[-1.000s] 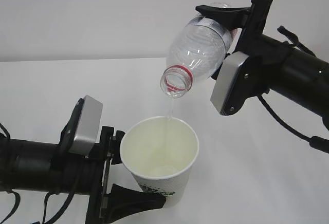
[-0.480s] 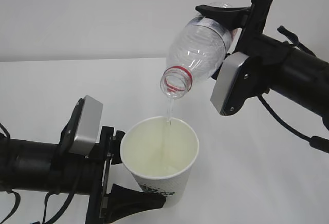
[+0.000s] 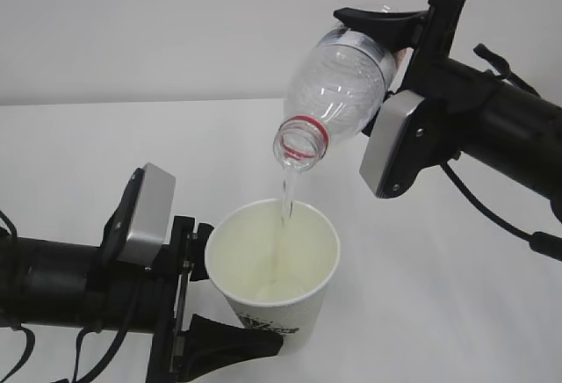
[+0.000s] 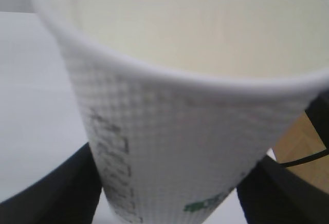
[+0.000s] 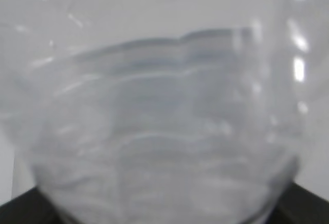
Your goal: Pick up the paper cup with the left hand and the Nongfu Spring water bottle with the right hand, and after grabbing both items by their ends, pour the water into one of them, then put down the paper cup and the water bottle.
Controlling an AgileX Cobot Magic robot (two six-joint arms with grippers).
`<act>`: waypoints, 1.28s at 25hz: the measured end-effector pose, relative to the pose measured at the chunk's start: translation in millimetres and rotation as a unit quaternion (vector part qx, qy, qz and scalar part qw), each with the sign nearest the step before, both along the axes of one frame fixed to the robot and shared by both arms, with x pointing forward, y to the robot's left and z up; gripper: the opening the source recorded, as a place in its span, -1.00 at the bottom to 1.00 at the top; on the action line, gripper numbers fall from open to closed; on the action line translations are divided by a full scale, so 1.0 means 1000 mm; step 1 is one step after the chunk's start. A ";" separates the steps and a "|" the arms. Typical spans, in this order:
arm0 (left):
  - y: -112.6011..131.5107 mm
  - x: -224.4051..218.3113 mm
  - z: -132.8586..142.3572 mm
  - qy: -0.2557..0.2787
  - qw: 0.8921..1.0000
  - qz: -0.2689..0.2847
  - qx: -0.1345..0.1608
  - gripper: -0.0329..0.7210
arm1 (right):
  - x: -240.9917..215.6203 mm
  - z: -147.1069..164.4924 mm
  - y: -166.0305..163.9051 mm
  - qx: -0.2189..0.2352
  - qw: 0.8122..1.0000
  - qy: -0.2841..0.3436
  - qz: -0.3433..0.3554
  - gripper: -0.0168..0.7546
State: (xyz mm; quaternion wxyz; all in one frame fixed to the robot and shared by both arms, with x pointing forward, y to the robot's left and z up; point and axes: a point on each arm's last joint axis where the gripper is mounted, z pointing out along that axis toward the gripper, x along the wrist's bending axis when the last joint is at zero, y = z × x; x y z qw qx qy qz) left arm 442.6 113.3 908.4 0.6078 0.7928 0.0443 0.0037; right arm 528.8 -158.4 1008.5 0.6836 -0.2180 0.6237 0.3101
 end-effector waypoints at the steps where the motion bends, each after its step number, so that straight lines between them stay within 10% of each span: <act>1: 0.000 0.000 0.000 0.000 1.000 0.000 0.000 0.56 | 0.000 0.000 0.000 0.000 1.000 0.000 0.000 0.32; 32: 0.000 0.000 0.000 0.000 1.000 0.001 0.002 0.56 | 0.000 0.000 0.000 0.001 1.000 0.000 -0.001 0.32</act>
